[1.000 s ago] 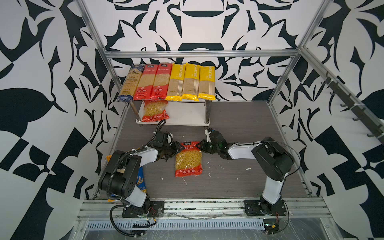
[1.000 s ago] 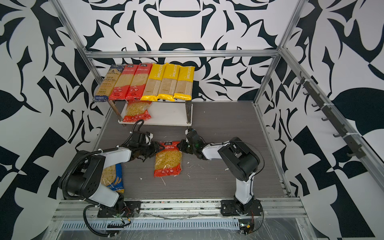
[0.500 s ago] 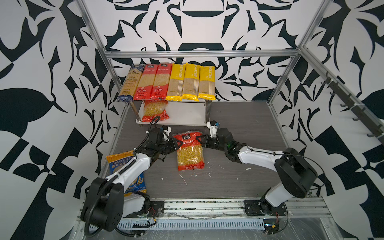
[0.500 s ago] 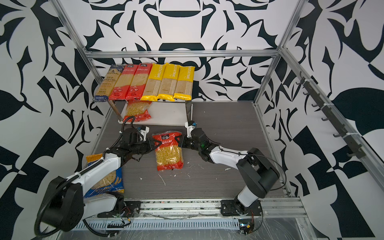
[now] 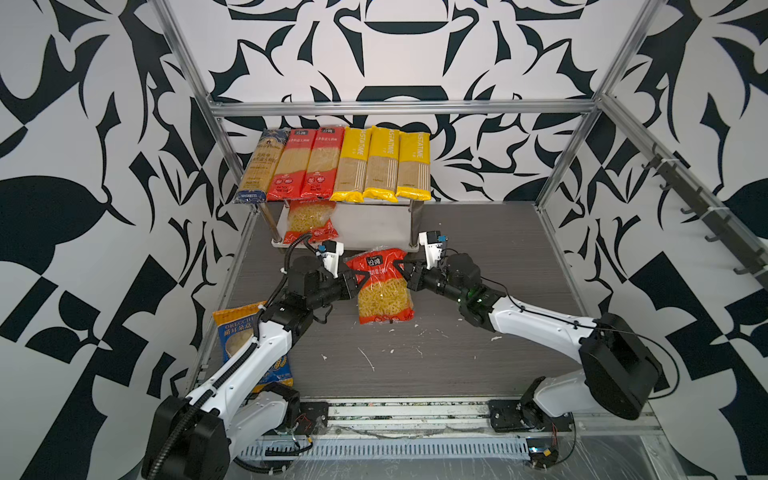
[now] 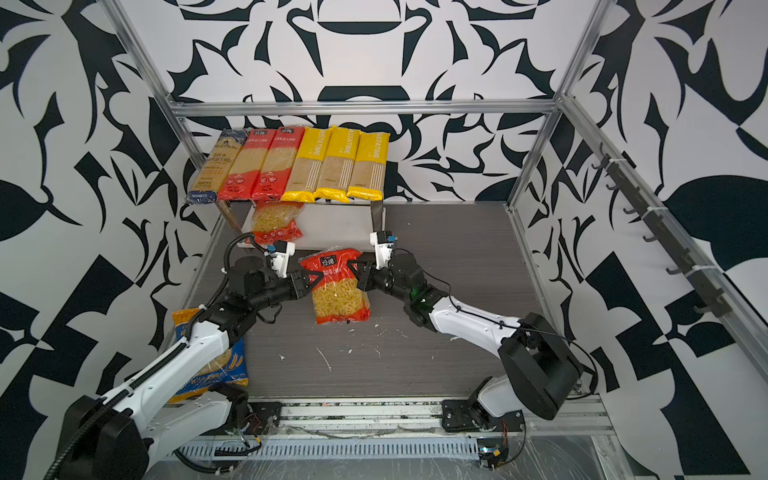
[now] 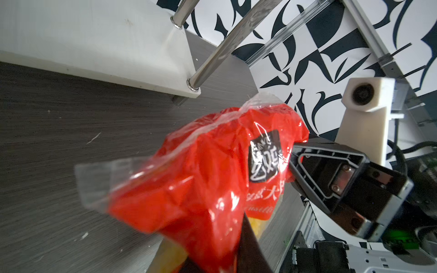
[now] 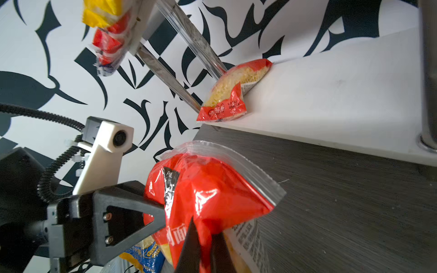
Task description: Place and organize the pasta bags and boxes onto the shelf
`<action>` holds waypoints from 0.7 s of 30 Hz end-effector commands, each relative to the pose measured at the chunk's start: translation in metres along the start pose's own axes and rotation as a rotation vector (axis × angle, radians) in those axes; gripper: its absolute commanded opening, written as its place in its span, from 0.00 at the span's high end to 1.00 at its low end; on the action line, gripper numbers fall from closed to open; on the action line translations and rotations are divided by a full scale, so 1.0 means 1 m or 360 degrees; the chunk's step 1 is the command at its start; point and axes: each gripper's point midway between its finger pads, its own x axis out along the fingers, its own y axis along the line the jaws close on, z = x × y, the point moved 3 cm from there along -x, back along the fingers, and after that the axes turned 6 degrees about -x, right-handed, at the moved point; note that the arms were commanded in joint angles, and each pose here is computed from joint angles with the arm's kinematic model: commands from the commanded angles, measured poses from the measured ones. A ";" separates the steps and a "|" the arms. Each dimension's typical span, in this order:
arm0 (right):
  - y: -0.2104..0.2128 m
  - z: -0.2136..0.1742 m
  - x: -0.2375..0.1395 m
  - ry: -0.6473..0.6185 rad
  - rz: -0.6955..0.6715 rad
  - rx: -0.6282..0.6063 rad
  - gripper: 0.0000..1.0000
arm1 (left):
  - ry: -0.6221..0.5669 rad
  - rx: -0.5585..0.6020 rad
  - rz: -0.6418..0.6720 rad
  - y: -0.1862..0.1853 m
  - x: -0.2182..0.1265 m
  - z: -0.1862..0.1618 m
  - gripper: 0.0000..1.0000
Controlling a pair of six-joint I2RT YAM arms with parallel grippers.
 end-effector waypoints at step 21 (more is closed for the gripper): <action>-0.060 -0.090 0.007 0.0390 -0.0316 0.0314 0.56 | 0.0138 -0.0213 0.0532 0.092 0.029 -0.002 0.62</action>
